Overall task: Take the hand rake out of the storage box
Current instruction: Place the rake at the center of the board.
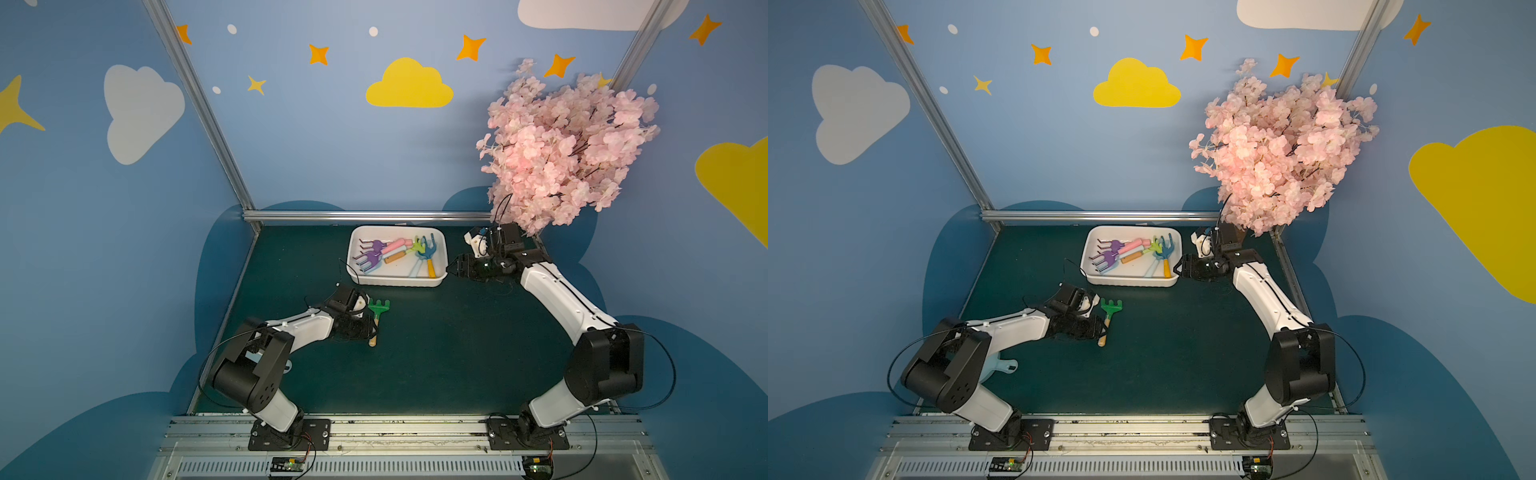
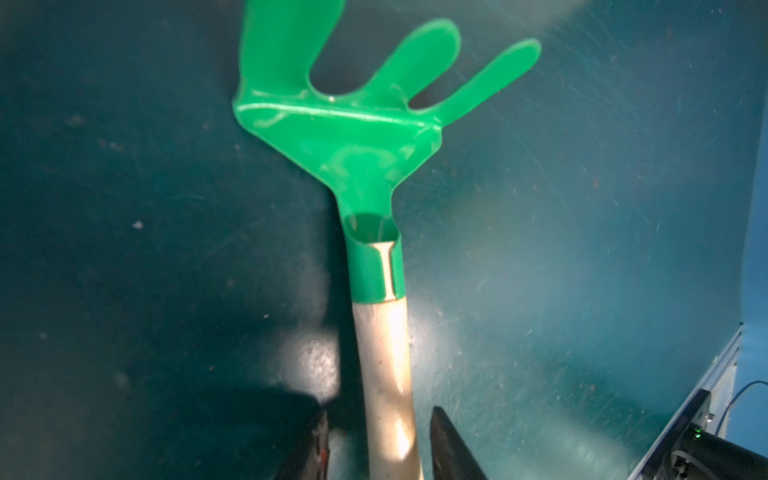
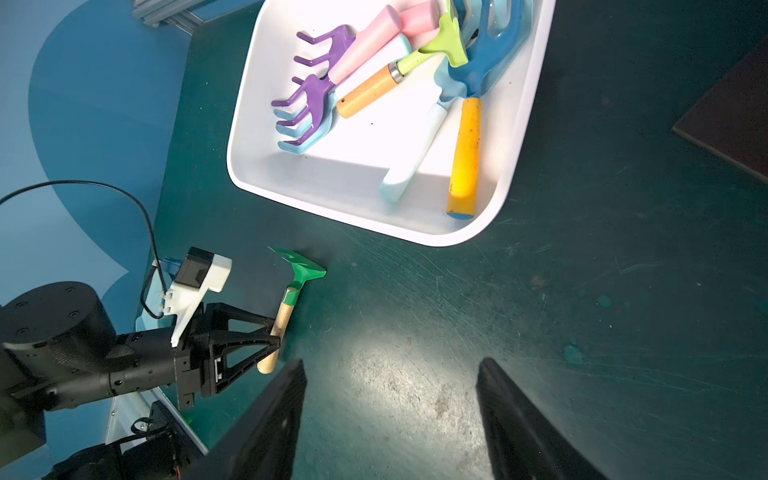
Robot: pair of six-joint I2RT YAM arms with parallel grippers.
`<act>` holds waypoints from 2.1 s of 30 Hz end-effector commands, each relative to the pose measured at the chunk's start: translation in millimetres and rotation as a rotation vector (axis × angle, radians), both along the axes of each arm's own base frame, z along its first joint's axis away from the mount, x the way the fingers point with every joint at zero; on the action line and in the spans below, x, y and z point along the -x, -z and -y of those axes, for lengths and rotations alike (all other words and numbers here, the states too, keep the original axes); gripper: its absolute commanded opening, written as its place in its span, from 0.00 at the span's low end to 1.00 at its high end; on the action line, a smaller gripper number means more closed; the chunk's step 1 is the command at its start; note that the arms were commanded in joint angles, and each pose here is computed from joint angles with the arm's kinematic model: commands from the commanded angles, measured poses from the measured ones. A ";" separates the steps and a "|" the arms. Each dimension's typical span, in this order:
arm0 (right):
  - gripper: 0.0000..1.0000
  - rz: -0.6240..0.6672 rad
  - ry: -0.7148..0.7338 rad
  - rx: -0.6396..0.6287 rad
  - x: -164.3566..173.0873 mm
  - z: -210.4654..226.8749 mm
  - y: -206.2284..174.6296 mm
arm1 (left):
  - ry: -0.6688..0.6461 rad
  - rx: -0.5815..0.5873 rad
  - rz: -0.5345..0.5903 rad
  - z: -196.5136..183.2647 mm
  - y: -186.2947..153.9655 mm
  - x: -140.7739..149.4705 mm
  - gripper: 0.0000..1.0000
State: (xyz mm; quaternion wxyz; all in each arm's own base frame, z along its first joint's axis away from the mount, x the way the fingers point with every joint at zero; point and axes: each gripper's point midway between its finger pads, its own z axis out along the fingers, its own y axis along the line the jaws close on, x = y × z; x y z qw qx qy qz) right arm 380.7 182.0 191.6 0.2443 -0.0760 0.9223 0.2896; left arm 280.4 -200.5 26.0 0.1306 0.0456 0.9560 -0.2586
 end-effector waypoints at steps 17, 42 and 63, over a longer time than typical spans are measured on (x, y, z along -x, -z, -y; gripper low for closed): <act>0.70 -0.016 0.014 -0.010 2.1 14.9 18.4 | 0.072 -0.436 -0.056 6.3 26.4 1.0 0.29; 0.67 -0.053 0.015 0.089 -8.7 7.9 44.6 | -0.187 -0.445 -0.059 -82.8 22.6 -62.3 0.05; 0.59 -0.122 0.058 0.286 -54.4 -10.1 77.1 | -0.179 -0.451 -0.067 -88.6 32.5 -77.1 0.18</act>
